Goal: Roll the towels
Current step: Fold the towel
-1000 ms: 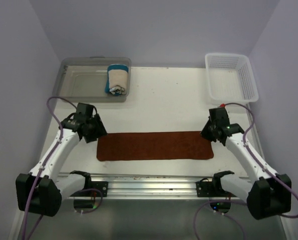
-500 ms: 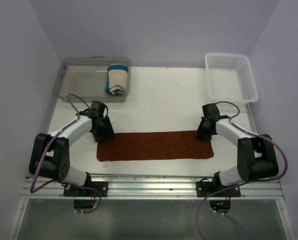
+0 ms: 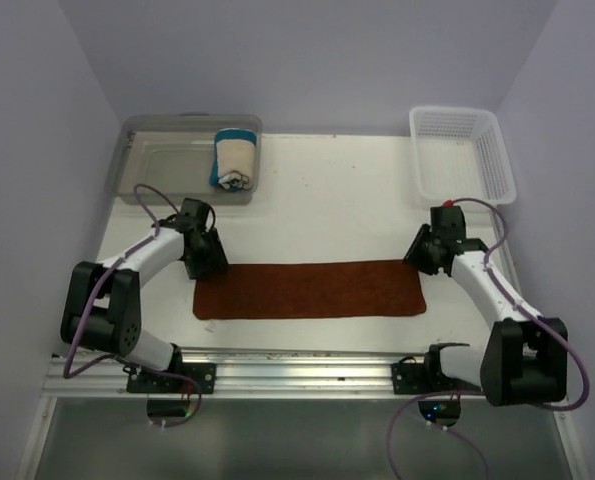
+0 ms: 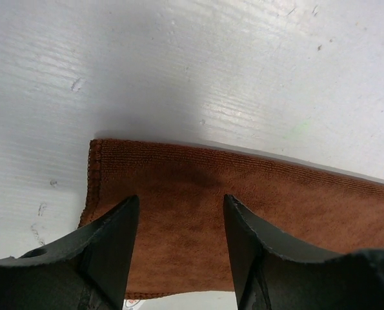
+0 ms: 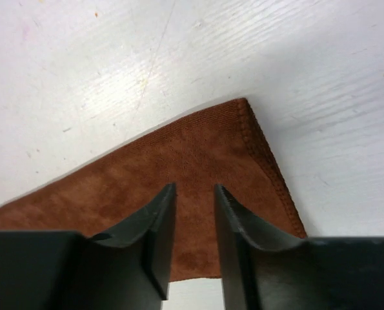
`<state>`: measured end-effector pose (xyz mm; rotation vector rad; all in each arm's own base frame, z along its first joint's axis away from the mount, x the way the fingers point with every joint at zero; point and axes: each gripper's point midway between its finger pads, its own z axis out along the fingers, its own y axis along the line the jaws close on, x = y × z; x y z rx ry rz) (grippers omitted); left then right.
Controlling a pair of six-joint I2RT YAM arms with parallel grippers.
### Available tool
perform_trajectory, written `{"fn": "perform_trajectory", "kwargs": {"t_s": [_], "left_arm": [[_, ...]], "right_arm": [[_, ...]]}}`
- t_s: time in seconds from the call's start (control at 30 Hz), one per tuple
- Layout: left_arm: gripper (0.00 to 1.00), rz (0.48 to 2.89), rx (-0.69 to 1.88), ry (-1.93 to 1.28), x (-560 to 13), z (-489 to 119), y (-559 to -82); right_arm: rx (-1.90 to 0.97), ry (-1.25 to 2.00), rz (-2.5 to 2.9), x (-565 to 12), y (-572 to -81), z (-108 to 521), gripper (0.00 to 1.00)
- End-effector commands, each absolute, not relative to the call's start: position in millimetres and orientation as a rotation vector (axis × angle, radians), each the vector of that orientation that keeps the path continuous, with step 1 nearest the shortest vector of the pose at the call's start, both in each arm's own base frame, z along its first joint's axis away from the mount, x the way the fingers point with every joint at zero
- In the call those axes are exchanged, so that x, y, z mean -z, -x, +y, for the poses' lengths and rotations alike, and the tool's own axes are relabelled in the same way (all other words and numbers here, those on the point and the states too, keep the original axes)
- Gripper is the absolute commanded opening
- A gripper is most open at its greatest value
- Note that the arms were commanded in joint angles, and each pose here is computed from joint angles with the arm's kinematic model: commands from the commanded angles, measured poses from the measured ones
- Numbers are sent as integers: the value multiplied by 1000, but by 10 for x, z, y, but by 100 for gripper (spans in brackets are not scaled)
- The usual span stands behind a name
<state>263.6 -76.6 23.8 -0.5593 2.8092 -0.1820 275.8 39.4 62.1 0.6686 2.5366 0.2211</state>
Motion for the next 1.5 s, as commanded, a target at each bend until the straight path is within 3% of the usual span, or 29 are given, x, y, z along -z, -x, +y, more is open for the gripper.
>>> {"fn": "perform_trajectory", "kwargs": {"t_s": [0.0, 0.17, 0.3, 0.73, 0.87, 1.23, 1.47], "left_arm": [[59, 2683, 163, 524, -501, -666, -2840], [64, 2668, 207, 528, -555, -672, -2757], [66, 2664, 69, 578, -527, -496, -2711], [63, 2696, 134, 558, -397, -591, -2722], [63, 2697, 137, 564, -399, -593, -2708], [62, 2708, 150, 549, -383, -597, -2672], [62, 2699, 187, 545, -426, -631, -2654]], "right_arm": [[-207, -669, 2544, -718, -2596, 261, 40], [-198, -811, 2567, -553, -2378, 10, 46], [-208, -851, 2588, -521, -2288, 36, 54], [-175, -763, 2736, -203, -2232, 255, 54], [-156, -794, 2743, -95, -2203, 253, 49], [-45, -827, 2498, -687, -2238, 52, 52], [-43, -815, 2608, -456, -2331, 109, 53]]}}
